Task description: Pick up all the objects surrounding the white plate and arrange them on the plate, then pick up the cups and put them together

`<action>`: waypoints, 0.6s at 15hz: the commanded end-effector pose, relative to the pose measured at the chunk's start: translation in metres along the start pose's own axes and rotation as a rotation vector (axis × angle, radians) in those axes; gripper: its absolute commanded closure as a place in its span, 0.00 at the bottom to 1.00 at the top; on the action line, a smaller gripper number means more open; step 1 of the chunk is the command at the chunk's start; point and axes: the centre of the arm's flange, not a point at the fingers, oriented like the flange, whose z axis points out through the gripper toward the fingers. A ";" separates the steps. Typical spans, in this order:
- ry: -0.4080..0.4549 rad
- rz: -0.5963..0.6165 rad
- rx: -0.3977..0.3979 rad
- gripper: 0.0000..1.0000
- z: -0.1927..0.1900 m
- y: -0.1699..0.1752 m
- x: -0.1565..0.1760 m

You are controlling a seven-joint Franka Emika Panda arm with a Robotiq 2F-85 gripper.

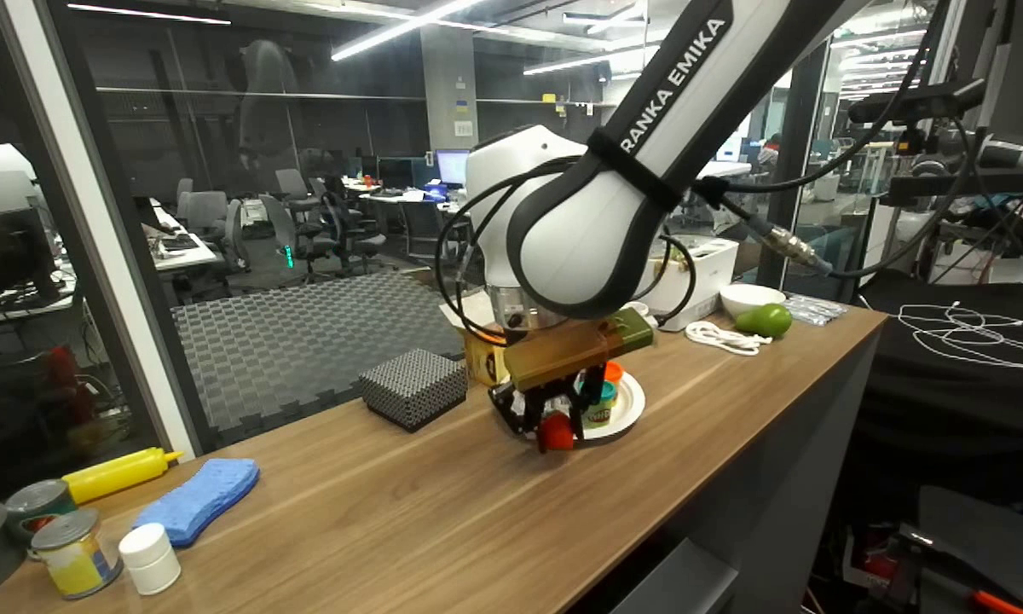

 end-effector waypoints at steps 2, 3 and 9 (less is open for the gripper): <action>0.054 0.195 0.009 0.77 -0.017 0.028 0.008; 0.058 0.217 0.008 0.77 -0.018 0.031 0.012; 0.071 0.281 0.010 0.27 -0.023 0.030 0.027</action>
